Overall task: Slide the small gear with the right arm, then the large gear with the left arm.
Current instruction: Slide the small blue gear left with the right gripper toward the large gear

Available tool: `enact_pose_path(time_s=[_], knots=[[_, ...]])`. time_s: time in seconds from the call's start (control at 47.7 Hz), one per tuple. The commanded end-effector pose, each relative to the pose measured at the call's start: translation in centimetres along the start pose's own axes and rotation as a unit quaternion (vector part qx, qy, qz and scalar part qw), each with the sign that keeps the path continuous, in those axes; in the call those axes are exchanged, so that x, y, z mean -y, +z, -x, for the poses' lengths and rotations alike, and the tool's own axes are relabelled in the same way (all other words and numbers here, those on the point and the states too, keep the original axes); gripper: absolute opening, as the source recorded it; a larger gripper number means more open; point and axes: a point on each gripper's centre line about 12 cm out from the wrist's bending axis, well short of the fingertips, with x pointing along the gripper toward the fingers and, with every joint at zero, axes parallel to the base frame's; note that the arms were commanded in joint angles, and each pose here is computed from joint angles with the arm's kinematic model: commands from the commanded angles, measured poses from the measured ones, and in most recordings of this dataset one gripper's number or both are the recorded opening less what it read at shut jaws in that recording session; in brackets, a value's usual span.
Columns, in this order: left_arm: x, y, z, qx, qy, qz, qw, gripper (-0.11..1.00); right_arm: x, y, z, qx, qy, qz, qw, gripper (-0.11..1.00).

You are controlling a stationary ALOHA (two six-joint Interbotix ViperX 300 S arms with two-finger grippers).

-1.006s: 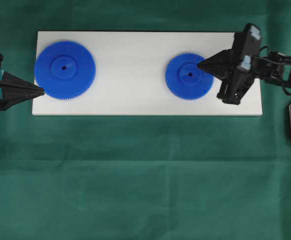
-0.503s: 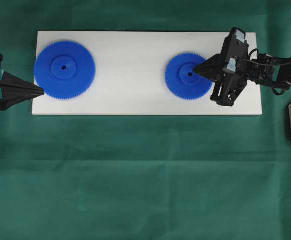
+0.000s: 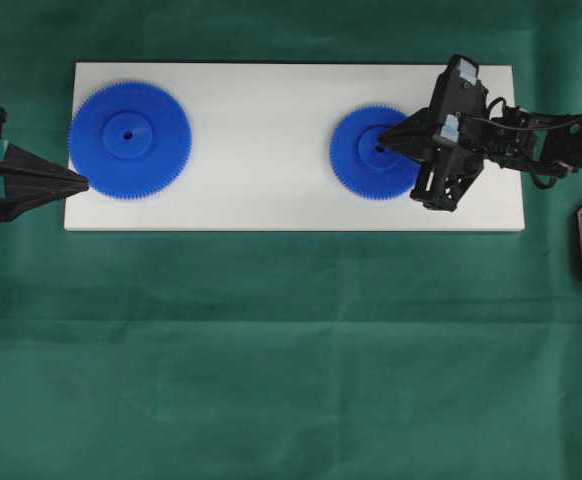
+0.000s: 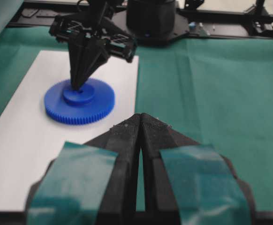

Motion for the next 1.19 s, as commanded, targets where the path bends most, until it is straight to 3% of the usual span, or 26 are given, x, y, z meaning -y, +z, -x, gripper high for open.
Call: enact_pose_path(time_s=[0.0,0.398,0.838,1.173], knots=[[0.0,0.4,-0.1,0.008,0.001,-0.001,1.0000,0.00,-0.1,0.6,-0.3,0.008,0.001,0.001,1.0000,0.51],[0.0,0.4,-0.2,0.007,0.001,0.000,1.0000,0.00,-0.3,0.5,-0.9,0.002,0.004,0.003,1.0000,0.51],[0.0,0.4,-0.1,0.008,0.001,0.000,1.0000,0.00,-1.9,0.6,-3.6,-0.017,0.020,0.016,0.9995,0.51],[-0.1,-0.3,0.0,-0.001,0.001,0.001,1.0000,0.00,-2.5,3.2,-7.7,-0.011,0.023,0.018,0.9995,0.51]])
